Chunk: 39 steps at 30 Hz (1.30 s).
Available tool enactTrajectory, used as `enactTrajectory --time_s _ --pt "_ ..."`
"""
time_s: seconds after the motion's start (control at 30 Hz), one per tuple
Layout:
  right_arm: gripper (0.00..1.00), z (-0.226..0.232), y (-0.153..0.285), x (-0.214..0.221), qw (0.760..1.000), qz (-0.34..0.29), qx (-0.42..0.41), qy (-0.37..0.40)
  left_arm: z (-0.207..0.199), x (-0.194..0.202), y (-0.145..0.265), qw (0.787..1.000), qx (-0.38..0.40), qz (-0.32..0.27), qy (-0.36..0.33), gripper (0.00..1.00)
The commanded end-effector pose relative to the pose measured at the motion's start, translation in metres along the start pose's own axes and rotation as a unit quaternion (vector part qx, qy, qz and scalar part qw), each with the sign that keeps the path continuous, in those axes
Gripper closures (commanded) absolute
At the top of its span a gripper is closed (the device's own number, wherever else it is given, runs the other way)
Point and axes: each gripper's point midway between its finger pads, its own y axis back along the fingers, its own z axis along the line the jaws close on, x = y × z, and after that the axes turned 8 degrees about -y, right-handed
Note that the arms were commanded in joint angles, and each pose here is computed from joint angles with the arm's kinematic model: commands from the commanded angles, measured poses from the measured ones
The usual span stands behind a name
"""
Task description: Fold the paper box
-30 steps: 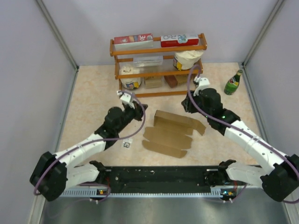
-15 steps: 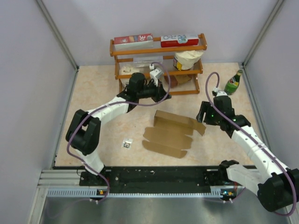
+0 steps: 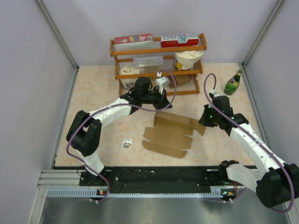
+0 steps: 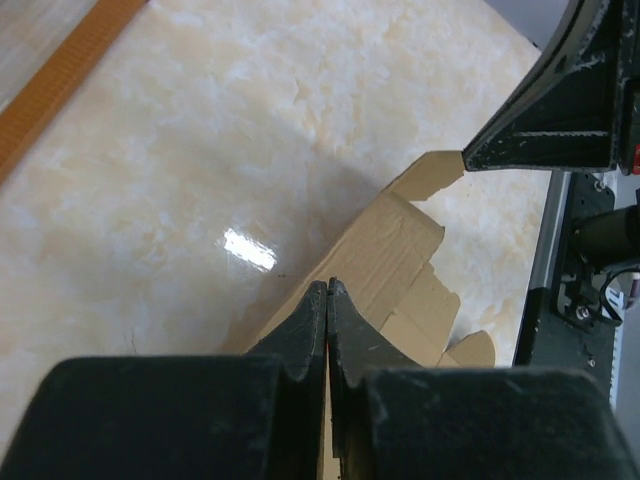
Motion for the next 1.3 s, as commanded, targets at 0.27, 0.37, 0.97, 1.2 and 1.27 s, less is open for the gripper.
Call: enactTrajectory --time_s 0.27,0.37,0.97,1.2,1.27 --pt "1.0 0.016 -0.031 0.002 0.999 0.022 -0.043 -0.022 -0.012 0.015 0.02 0.998 -0.039 0.015 -0.036 1.0" --pt "1.0 0.017 -0.037 0.007 0.998 0.033 -0.048 -0.021 0.001 0.023 0.027 0.996 -0.084 0.021 -0.03 1.0" --pt "1.0 0.015 -0.054 0.019 0.997 0.055 -0.057 -0.02 0.006 0.058 0.042 0.992 -0.107 0.07 0.005 1.0" --pt "1.0 0.027 -0.057 0.023 0.993 0.064 -0.09 -0.034 0.005 0.071 0.042 0.991 -0.106 0.081 0.01 1.0" --pt "1.0 0.03 -0.057 0.023 0.992 0.065 -0.099 -0.036 0.006 0.072 0.041 0.991 -0.105 0.082 0.013 1.0"
